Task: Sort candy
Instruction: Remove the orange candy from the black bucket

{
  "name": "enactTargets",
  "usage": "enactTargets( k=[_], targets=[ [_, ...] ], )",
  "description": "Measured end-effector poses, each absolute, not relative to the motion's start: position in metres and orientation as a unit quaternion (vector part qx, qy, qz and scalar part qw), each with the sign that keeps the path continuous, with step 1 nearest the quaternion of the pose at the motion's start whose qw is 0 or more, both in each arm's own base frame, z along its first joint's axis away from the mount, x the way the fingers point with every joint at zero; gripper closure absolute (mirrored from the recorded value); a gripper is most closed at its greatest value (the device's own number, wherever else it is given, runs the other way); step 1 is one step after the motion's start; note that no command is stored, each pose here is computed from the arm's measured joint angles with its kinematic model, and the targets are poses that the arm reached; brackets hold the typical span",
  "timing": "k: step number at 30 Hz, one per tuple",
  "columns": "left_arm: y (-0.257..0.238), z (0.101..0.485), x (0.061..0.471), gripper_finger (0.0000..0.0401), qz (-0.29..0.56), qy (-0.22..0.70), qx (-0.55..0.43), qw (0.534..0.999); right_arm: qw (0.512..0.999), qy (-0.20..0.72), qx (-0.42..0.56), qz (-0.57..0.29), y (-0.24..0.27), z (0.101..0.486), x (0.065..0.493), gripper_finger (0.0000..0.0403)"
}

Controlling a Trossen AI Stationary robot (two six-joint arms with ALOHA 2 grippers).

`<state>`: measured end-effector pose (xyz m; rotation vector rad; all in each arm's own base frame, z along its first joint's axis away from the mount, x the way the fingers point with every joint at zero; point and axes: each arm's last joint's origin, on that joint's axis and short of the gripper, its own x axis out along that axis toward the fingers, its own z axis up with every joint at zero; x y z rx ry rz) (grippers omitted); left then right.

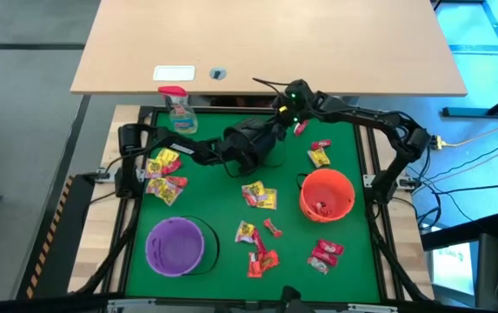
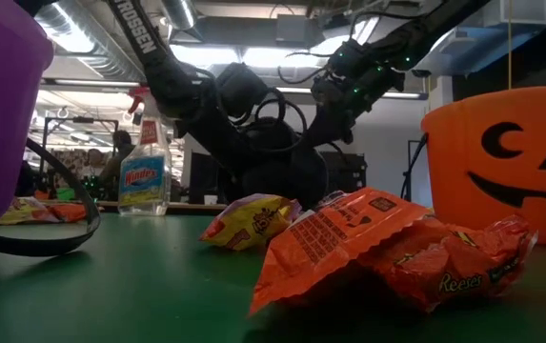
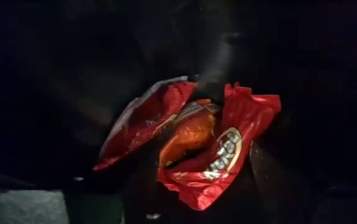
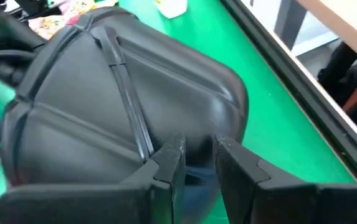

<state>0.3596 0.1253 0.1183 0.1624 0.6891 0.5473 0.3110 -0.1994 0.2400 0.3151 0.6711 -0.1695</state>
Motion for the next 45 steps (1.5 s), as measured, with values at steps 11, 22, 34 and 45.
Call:
enactTargets(
  k=[11,22,34,45],
  targets=[
    [0.142,0.113,0.349,0.0207,0.279,0.352,0.027,0.893,0.932,0.326,0.138,-0.072,-0.188,0.241,0.319,0.0317],
    [0.142,0.112,0.348,0.0269,0.286,0.361,0.023,0.887,0.932,0.326,0.144,-0.061,-0.187,0.240,0.320,0.0317],
    [0.123,0.111,0.355,0.0376,0.251,0.371,0.054,0.892,0.933,0.325,0.144,-0.060,-0.186,0.240,0.320,0.0317],
    [0.098,0.125,0.361,0.0319,0.249,0.361,0.100,0.893,0.931,0.329,0.144,-0.063,-0.187,0.239,0.319,0.0317]
  ],
)
